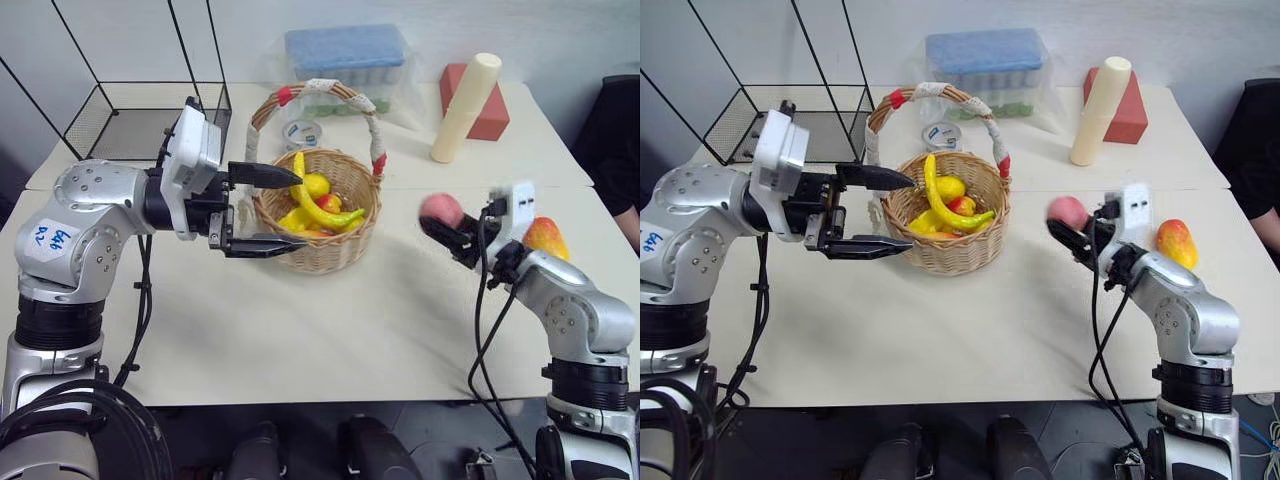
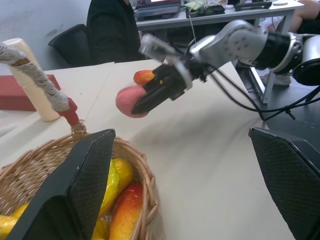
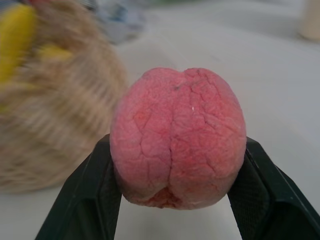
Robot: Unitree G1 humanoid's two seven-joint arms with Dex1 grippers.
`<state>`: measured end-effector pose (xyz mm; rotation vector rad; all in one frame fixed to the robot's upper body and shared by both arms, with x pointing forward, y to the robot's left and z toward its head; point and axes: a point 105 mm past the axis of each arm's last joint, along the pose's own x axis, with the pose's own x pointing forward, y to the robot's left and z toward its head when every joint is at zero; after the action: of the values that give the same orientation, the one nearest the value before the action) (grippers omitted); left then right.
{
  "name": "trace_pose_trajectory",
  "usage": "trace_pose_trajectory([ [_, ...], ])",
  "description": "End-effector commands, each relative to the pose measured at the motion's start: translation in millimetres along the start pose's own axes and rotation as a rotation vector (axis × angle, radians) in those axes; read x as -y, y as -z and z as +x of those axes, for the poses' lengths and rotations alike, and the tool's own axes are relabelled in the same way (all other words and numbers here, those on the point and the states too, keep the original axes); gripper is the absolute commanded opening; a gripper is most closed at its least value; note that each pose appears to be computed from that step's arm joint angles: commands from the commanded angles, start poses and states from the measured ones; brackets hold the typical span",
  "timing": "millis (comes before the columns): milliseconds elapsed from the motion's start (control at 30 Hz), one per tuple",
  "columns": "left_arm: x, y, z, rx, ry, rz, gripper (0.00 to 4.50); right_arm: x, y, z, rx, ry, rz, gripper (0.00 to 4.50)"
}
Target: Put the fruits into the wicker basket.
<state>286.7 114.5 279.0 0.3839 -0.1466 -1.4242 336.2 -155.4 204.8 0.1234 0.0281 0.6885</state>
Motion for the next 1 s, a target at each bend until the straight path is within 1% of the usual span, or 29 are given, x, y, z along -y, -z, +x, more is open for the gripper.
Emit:
trace_pose_trajectory([
  [33,-3.4,-5.5,-9.7,0.006,-0.042,0.030,4.50,-55.0,-18.1,20.0,0.001,-0.192,-0.067,2.38],
  [167,-1.3,-4.9,-7.6,0.006,-0.040,0.030,4.50,-75.7,-30.8,56.4,-0.004,-0.195,-0.099,2.38],
  [267,-1.4,-3.2,-8.8,0.005,-0.053,0.025,4.50,-80.3,-29.1,79.6,-0.031,-0.174,-0.117,2.38],
  [367,-0.5,-2.7,-9.1,0.003,-0.057,0.026,4.50,-73.1,-25.3,91.8,-0.055,-0.121,-0.137,3.44],
  [467,0.2,-3.4,-8.8,0.006,-0.060,0.026,4.50,-69.4,-24.9,92.9,-0.055,-0.101,-0.164,4.47],
  [533,0.9,-3.8,-8.4,0.007,-0.062,0.027,4.50,-70.0,-27.6,89.7,-0.039,-0.106,-0.169,4.47],
  [600,-0.7,-2.7,-8.7,0.008,-0.065,0.023,4.50,-81.2,-39.8,63.3,0.016,-0.193,-0.140,4.47],
  [667,-1.8,-2.5,-8.0,0.012,-0.064,0.020,4.50,-89.2,-44.3,38.7,0.036,-0.256,-0.123,4.47],
  [767,-0.9,-2.6,-5.0,0.020,-0.043,0.014,4.50,-88.1,-47.0,3.9,0.047,-0.265,-0.125,4.47],
  [800,-0.4,-2.4,-3.0,0.022,-0.032,0.011,4.50,-81.8,-48.2,-9.5,0.054,-0.235,-0.117,4.47],
  [900,1.0,-1.9,2.7,0.027,0.004,0.007,4.50,-51.8,-46.6,-50.0,0.052,-0.068,-0.115,4.47],
  [1000,-0.3,-2.3,7.6,0.036,0.029,0.006,4.50,-8.4,-32.9,-95.9,-0.013,0.181,-0.095,4.47],
])
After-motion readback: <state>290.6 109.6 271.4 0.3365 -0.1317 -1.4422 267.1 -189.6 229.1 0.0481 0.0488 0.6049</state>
